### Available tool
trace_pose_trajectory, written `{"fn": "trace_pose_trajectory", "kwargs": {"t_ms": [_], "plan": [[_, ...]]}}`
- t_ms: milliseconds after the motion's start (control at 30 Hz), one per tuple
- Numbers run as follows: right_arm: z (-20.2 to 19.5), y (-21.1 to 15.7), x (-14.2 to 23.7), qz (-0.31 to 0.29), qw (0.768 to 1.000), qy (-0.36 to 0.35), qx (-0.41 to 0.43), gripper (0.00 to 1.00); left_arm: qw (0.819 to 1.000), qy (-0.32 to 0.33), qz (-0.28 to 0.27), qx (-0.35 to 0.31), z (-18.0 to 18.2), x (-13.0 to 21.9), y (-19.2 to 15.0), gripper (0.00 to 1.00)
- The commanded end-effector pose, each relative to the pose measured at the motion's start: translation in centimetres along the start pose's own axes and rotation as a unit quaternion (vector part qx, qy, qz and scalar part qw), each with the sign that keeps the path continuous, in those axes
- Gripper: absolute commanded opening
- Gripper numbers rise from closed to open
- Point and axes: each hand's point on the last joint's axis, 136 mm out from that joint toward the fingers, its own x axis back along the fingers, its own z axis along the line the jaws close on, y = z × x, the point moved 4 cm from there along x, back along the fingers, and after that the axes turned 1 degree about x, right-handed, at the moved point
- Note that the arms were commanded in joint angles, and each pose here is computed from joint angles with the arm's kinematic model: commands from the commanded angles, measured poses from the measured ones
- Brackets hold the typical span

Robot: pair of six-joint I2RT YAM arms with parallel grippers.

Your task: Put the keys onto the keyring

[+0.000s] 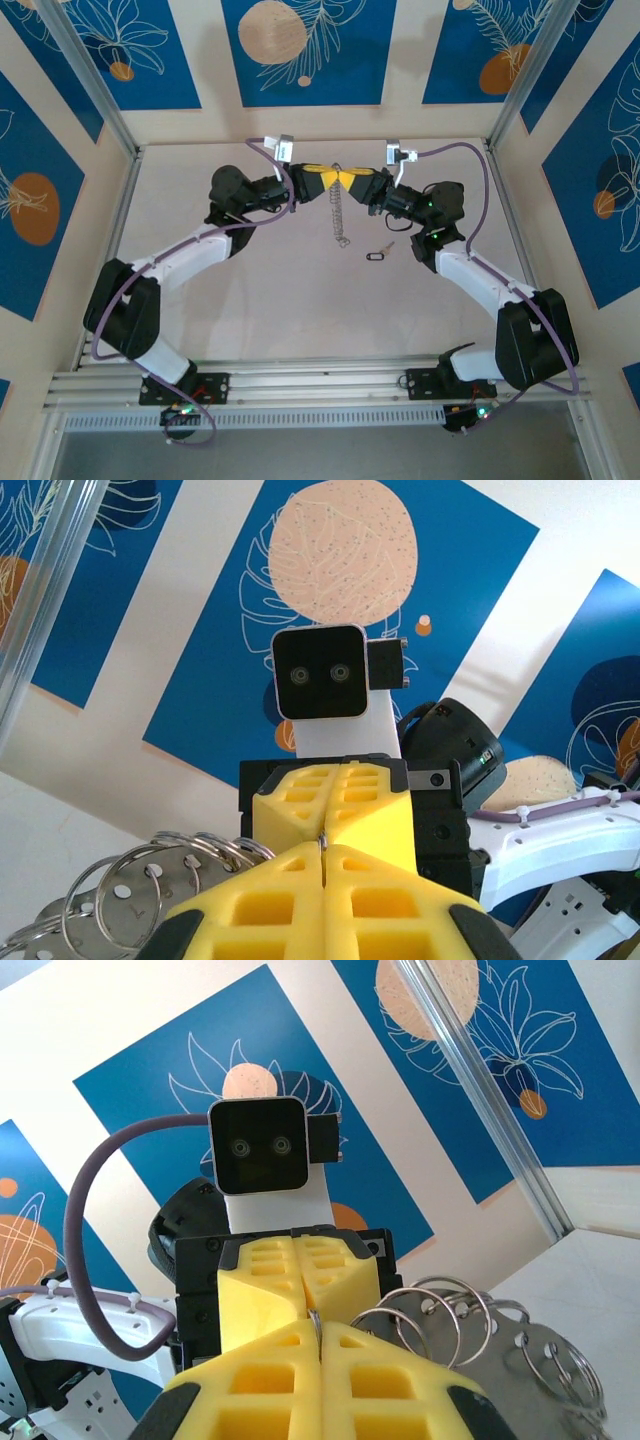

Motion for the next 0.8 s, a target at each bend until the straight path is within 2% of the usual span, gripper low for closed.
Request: {"fn": "trace_pose_trajectory", "kwargs": {"t_ms": [0, 200, 300, 400, 633, 767], "plan": [[0.6, 0.5, 0.1, -0.016, 1.000, 0.000, 0.013, 0.00, 0.996, -0.074, 0.036, -0.026, -2.8, -1.3, -0.6, 0.00], [0.8, 0.8, 0.3, -0.010, 1.000, 0.002, 0.014, 0.02, 0.995, -0.076, 0.035, -0.048, -3.0, -1.3, -0.9, 0.00], [1.0, 1.4, 1.2, -0.008, 1.000, -0.003, 0.015, 0.29, 0.994, -0.075, 0.032, -0.067, -3.2, -1.4, -0.5, 0.00], [1.6, 2.0, 2.3, -0.001, 1.000, -0.005, 0.020, 0.43, 0.994, -0.069, 0.031, -0.082, -3.1, -1.5, -0.3, 0.00], [3.1, 1.6, 4.5, 0.021, 0.998, -0.033, 0.056, 0.45, 0.991, -0.069, 0.031, -0.107, -3.3, -1.9, 0.3, 0.00], [3.2, 0.8, 5.2, 0.044, 0.997, -0.032, 0.064, 0.43, 0.990, -0.073, 0.030, -0.118, -3.2, -2.0, 0.4, 0.00]]}}
